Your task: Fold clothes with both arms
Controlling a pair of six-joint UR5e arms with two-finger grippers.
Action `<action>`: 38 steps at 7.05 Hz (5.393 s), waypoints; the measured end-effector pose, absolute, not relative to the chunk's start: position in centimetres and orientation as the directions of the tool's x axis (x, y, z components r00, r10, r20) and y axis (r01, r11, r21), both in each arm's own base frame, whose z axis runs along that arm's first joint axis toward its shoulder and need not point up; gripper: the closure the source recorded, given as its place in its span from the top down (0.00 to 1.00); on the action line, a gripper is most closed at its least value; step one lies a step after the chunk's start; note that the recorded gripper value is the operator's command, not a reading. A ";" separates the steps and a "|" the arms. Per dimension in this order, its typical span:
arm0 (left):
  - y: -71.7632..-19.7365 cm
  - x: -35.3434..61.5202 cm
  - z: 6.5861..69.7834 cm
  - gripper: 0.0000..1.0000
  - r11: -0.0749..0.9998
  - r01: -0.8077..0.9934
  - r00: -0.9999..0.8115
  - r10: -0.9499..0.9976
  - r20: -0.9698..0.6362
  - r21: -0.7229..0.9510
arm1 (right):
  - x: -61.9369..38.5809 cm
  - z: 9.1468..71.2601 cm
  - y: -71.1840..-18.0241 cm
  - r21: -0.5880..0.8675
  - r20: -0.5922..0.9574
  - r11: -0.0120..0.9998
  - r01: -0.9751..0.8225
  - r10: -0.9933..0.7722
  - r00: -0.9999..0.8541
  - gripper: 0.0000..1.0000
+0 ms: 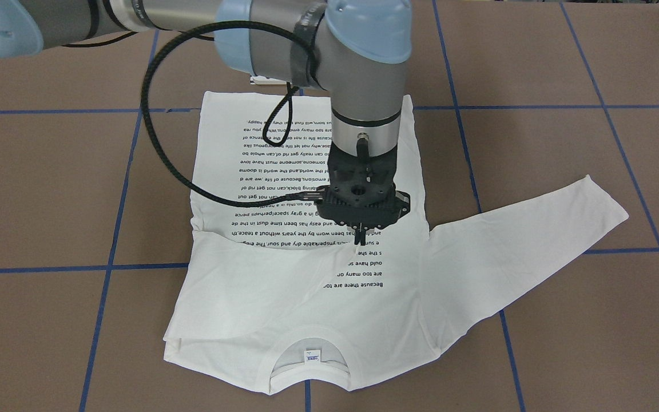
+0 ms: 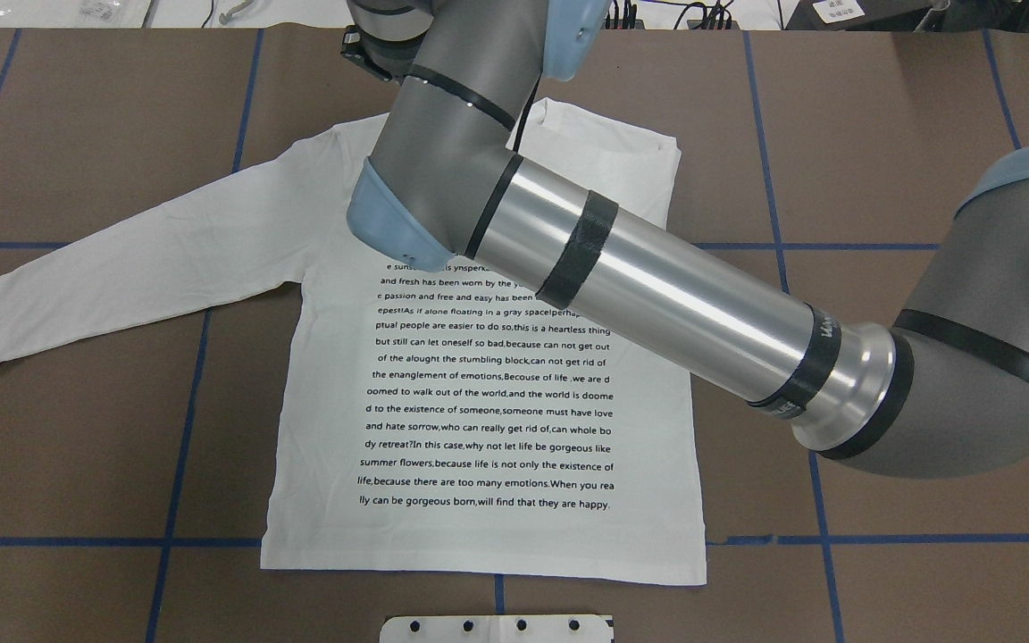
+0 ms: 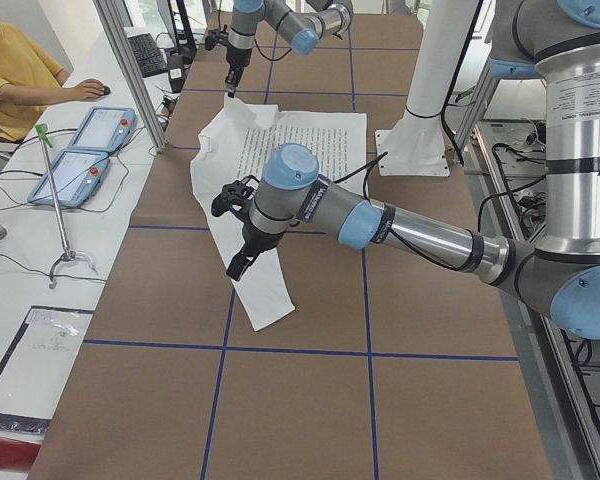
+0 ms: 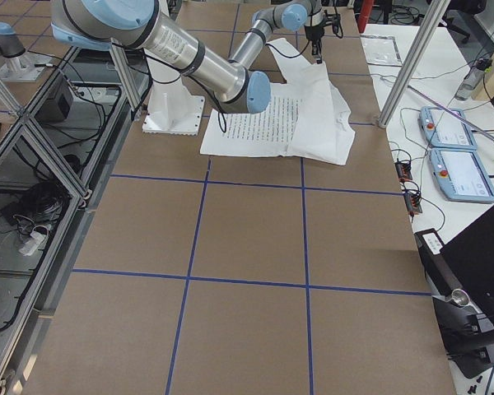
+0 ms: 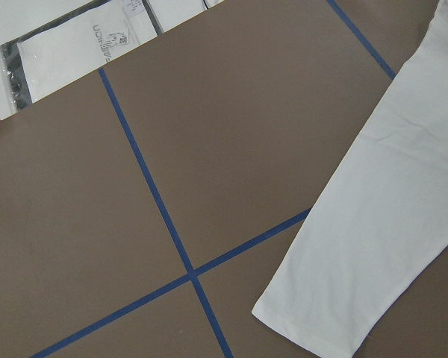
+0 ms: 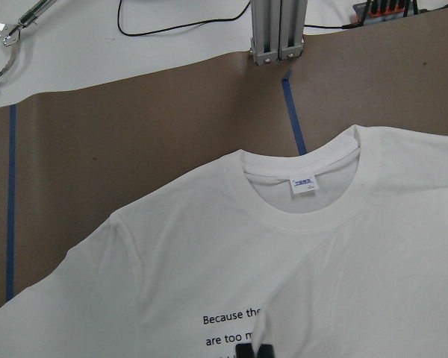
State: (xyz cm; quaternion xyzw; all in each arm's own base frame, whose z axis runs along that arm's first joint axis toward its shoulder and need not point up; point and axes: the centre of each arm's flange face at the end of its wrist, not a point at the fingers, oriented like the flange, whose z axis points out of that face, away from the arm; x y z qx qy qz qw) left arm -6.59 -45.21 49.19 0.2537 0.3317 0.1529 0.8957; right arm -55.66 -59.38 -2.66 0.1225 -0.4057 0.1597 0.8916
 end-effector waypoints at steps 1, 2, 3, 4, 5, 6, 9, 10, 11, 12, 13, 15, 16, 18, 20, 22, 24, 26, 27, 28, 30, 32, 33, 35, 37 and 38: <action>-45.3 -6.6 49.3 1.00 0.825 -0.106 0.733 0.442 -0.517 0.556 | -57.9 -3.1 -58.2 0.095 0.771 0.911 -0.401 0.188 0.608 0.00; -45.4 -6.6 49.6 1.00 0.822 -0.105 0.733 0.444 -0.515 0.559 | -59.2 -3.6 -57.5 0.093 0.777 0.907 -0.411 0.192 0.600 0.00; -45.6 -6.6 50.1 1.00 0.819 -0.105 0.733 0.447 -0.513 0.564 | -60.2 -4.4 -57.3 0.091 0.777 0.905 -0.416 0.197 0.598 0.01; -45.7 -6.6 50.5 1.00 0.816 -0.104 0.733 0.449 -0.510 0.568 | -61.0 -5.4 -57.3 0.085 0.778 0.902 -0.424 0.205 0.593 0.93; -45.8 -6.6 50.7 1.00 0.815 -0.104 0.733 0.450 -0.509 0.570 | -61.6 -6.0 -57.3 0.070 0.789 0.894 -0.442 0.221 0.573 0.99; -45.8 -6.6 50.8 1.00 0.814 -0.104 0.733 0.451 -0.509 0.572 | -62.4 -6.2 -57.6 0.051 0.800 0.884 -0.465 0.243 0.549 0.99; -45.8 -6.6 50.8 1.00 0.813 -0.104 0.733 0.451 -0.508 0.572 | -62.9 -7.6 -58.0 0.032 0.806 0.871 -0.491 0.268 0.527 1.00; -45.8 -6.6 50.8 1.00 0.814 -0.104 0.734 0.451 -0.508 0.572 | -62.6 -8.1 -58.3 0.031 0.807 0.869 -0.494 0.270 0.525 1.00; -46.1 -6.6 50.6 1.00 0.811 -0.103 0.734 0.453 -0.506 0.576 | -61.7 -7.9 -59.2 0.028 0.799 0.871 -0.491 0.276 0.534 1.00; -46.6 -6.5 49.9 1.00 0.799 -0.101 0.734 0.462 -0.498 0.593 | -59.8 -6.9 -61.1 0.022 0.777 0.882 -0.470 0.281 0.563 1.00; -47.1 -6.0 48.9 1.00 0.781 -0.087 0.731 0.472 -0.493 0.618 | -56.8 -5.3 -63.1 0.028 0.757 0.900 -0.436 0.265 0.597 1.00; -48.0 -2.0 48.4 1.00 0.756 -0.066 0.700 0.501 -0.509 0.652 | -50.2 0.7 -66.4 0.059 0.741 0.936 -0.348 0.193 0.644 1.00; -48.2 0.1 49.1 1.00 0.745 -0.077 0.678 0.526 -0.513 0.662 | -46.6 4.5 -67.6 0.077 0.740 0.949 -0.306 0.151 0.656 1.00; -46.9 3.1 52.5 1.00 0.749 -0.124 0.661 0.551 -0.509 0.650 | -37.8 13.8 -68.4 0.139 0.739 0.969 -0.204 0.036 0.673 1.00; -45.1 6.3 57.6 1.00 0.737 -0.182 0.649 0.588 -0.483 0.651 | -28.9 23.6 -65.7 0.194 0.733 0.976 -0.104 -0.073 0.676 1.00; -43.9 8.6 62.2 1.00 0.713 -0.219 0.623 0.627 -0.467 0.666 | -22.4 31.9 -61.5 0.199 0.720 0.979 -0.048 -0.113 0.685 1.00; -42.8 11.9 64.8 1.00 0.685 -0.272 0.592 0.673 -0.444 0.676 | -18.9 37.5 -57.3 0.156 0.723 0.987 -0.024 -0.097 0.684 1.00; -41.6 15.4 65.5 1.00 0.655 -0.331 0.544 0.721 -0.429 0.680 | -17.6 39.7 -55.0 0.145 0.719 0.989 -0.014 -0.096 0.689 1.00; -41.1 16.5 65.9 0.99 0.644 -0.351 0.532 0.734 -0.421 0.680 | -17.3 40.1 -54.6 0.143 0.716 0.990 -0.013 -0.095 0.691 1.00; -40.7 17.1 66.4 0.89 0.639 -0.364 0.531 0.740 -0.413 0.677 | -17.2 40.6 -54.3 0.140 0.714 0.990 -0.013 -0.092 0.694 1.00; -40.2 17.4 68.1 0.79 0.634 -0.373 0.531 0.744 -0.405 0.677 | -16.9 40.9 -53.8 0.139 0.712 0.990 -0.014 -0.090 0.697 1.00; -40.2 17.4 68.9 0.58 0.633 -0.373 0.533 0.744 -0.402 0.678 | -16.7 41.0 -53.5 0.141 0.709 0.990 -0.017 -0.089 0.700 1.00; -40.3 17.5 68.9 0.34 0.633 -0.372 0.533 0.745 -0.402 0.679 | -16.7 41.0 -53.4 0.141 0.708 0.990 -0.017 -0.088 0.701 1.00; -40.5 17.7 68.6 0.00 0.630 -0.368 0.532 0.746 -0.401 0.684 | -16.7 41.0 -53.4 0.142 0.708 0.990 -0.017 -0.089 0.701 1.00; -40.8 17.9 68.1 0.00 0.623 -0.362 0.529 0.750 -0.397 0.693 | -16.7 40.7 -53.4 0.146 0.709 0.989 -0.018 -0.092 0.699 1.00; -40.8 17.9 67.7 0.00 0.617 -0.359 0.526 0.754 -0.395 0.700 | -16.7 40.7 -53.4 0.147 0.710 0.989 -0.018 -0.092 0.698 1.00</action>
